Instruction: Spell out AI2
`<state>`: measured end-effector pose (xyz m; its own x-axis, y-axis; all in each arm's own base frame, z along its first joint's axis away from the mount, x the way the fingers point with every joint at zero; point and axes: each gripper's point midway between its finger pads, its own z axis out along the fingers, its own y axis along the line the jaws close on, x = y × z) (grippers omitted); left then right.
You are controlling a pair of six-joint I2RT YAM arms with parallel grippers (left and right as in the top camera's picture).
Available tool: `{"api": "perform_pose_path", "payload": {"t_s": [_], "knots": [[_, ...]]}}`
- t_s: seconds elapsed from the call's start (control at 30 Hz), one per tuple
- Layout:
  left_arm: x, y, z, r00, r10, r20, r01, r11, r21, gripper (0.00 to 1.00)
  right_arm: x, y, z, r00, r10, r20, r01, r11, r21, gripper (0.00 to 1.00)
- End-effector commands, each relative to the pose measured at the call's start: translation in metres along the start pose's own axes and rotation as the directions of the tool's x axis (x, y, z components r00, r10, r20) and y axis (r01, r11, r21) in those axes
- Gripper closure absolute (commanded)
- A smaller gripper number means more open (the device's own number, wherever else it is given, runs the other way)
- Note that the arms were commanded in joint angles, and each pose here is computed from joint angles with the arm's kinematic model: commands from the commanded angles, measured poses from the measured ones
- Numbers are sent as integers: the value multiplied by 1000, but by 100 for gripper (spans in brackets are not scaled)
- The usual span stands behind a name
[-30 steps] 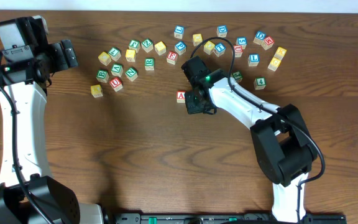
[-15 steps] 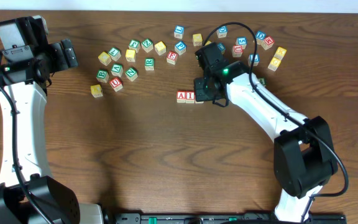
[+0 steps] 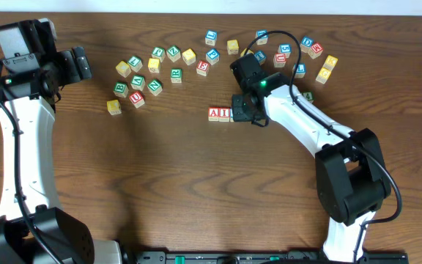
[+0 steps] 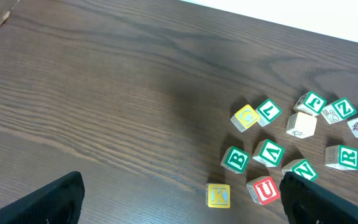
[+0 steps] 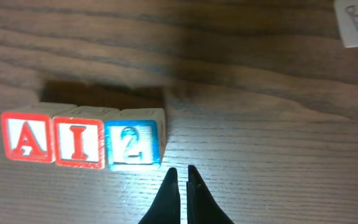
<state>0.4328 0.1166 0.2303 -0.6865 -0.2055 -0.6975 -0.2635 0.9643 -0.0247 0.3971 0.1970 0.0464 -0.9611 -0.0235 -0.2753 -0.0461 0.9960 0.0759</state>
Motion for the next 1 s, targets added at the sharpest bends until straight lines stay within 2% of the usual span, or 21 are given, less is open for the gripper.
{"api": "perform_pose_path", "payload": {"t_s": [0.0,0.97], "knots": [[-10,-1,-7,1000,8,26,-8,1000,0,1,-3,-14,4,999,53,5,-53,998,34,99],[-10,-1,-7,1000,8,26,-8,1000,0,1,13,-6,28,997,75,-4,-75,996,-39,99]]}}
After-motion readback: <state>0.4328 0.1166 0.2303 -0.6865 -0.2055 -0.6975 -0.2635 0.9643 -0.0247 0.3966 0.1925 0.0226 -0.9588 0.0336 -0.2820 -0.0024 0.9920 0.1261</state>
